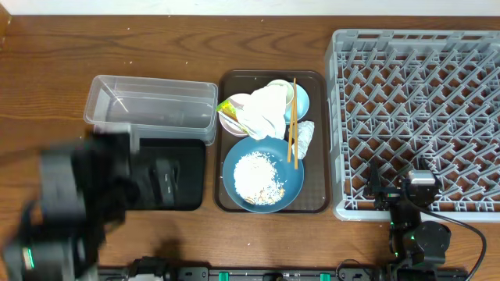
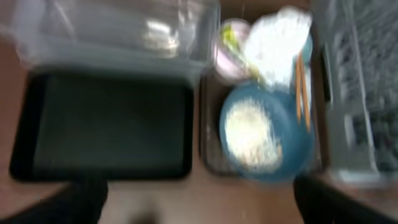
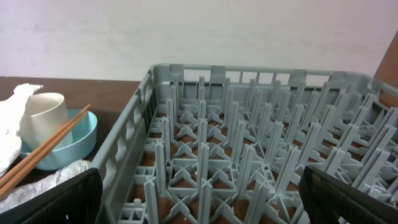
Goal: Sort waste into correct bins and load items into the dishwasher rack
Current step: 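Reach the left gripper to the green snack wrapper on the pink plate, then grasp the green wrapper and drop it into the clear plastic bin, then reach the left gripper to the crumpled white tissue and grasp it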
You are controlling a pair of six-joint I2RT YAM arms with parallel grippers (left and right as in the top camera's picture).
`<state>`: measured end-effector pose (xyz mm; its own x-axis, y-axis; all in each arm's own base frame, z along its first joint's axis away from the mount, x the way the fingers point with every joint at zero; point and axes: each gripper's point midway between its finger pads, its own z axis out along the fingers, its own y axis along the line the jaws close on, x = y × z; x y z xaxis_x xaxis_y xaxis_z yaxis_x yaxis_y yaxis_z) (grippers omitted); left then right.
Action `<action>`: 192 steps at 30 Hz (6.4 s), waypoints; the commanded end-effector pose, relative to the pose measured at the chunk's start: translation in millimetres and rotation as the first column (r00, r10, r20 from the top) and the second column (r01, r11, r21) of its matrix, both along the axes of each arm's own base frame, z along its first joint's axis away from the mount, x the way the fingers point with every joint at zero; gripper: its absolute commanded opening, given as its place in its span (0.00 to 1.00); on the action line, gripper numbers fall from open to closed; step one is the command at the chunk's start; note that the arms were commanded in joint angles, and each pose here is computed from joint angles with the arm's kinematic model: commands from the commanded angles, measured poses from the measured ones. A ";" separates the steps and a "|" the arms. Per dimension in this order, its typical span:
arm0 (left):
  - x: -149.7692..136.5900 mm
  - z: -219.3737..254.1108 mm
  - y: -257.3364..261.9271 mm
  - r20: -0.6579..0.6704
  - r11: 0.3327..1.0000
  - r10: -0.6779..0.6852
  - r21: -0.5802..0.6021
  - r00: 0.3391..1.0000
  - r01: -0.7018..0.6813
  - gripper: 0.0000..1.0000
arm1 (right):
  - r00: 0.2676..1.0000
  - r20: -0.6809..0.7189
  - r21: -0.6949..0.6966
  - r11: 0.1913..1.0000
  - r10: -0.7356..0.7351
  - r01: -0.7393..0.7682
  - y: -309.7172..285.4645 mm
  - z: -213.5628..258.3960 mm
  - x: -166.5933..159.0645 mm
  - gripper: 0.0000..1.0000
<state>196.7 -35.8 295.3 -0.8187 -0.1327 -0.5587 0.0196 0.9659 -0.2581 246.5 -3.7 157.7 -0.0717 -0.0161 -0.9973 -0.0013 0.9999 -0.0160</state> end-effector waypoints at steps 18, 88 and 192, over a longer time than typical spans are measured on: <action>110.5 -97.2 -51.2 -0.374 0.981 0.195 0.077 0.907 -0.180 0.06 | 1.000 -0.001 -0.004 1.000 0.001 -0.001 -0.1 -0.6 -0.2 0.99; 182.2 -181.4 -123.8 -0.175 0.942 0.303 -0.096 0.937 -0.322 0.06 | 1.000 -0.001 -0.004 1.000 0.001 -0.001 -0.1 -0.6 -0.2 0.99; 182.9 -228.8 -178.2 -0.175 0.996 -0.086 0.005 0.981 0.088 0.39 | 1.000 -0.001 -0.003 1.000 0.001 -0.001 -0.2 -0.6 -0.2 0.99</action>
<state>373.2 -214.3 58.1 -0.9255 -0.0585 -0.3742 0.0448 0.9642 -0.2615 246.5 -3.7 157.5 -0.0725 -0.0160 -0.9972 -0.0013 0.9999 -0.0160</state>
